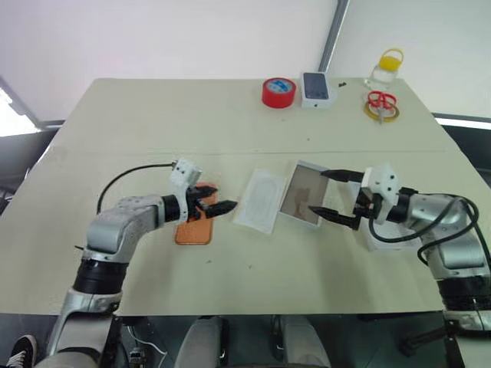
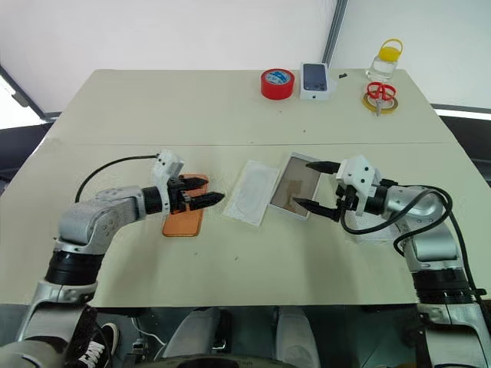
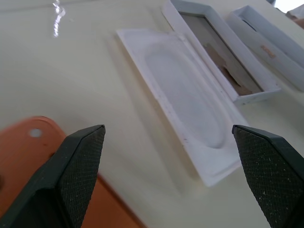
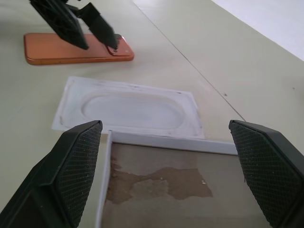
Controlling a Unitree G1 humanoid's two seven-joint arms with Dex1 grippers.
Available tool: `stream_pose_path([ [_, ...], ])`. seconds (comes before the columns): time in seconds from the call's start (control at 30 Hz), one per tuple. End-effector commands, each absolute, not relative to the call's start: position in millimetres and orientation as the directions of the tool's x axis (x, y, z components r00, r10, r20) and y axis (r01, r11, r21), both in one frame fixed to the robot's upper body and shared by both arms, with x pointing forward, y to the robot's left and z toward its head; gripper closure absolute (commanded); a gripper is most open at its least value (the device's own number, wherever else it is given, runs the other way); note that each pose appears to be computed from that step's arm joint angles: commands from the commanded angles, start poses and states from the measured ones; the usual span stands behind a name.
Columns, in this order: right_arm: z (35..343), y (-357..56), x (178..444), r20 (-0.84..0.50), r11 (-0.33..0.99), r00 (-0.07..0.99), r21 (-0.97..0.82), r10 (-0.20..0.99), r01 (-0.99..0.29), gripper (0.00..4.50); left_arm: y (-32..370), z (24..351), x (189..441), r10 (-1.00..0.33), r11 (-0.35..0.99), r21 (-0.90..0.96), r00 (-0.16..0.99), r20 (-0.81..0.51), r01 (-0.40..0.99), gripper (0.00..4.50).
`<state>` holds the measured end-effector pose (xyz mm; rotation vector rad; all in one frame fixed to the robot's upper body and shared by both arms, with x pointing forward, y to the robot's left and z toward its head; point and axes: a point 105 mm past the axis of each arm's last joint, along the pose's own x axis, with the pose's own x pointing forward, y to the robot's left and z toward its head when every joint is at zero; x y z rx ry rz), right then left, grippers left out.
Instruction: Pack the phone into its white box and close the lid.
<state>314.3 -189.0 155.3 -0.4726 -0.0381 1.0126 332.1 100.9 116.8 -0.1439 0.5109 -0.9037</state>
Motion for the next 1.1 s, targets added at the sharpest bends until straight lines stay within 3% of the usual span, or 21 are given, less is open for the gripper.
stream_pose_path([
  [0.03, 158, -196, 313, -0.175, 0.437, 0.551, -0.437, 0.816, -0.786, 0.04, 81, 122, 324, -0.815, 0.571, -0.453, 0.407, -0.413, 0.685, 0.00],
  [0.5, 161, -207, 310, -0.157, 0.467, 0.591, -0.467, 0.792, -0.750, 0.04, 66, 101, 333, -0.830, 0.553, -0.660, 0.402, -0.386, 0.508, 0.00],
  [0.6, 161, -207, 309, -0.159, 0.466, 0.593, -0.474, 0.789, -0.747, 0.00, 65, 92, 332, -0.810, 0.583, -0.653, 0.412, -0.418, 0.484, 1.20],
  [0.73, 160, -206, 309, -0.156, 0.467, 0.593, -0.473, 0.790, -0.747, 0.00, 62, 87, 331, -0.796, 0.601, -0.660, 0.419, -0.437, 0.452, 3.23],
  [0.83, 157, -205, 310, -0.160, 0.465, 0.592, -0.473, 0.790, -0.748, 0.00, 64, 86, 333, -0.789, 0.604, -0.674, 0.437, -0.431, 0.426, 4.48],
  [1.1, 118, -179, 289, -0.289, 0.334, 0.461, -0.396, 0.839, -0.855, 0.00, 72, 102, 337, -0.785, 0.585, -0.700, 0.505, -0.360, 0.409, 4.48],
])
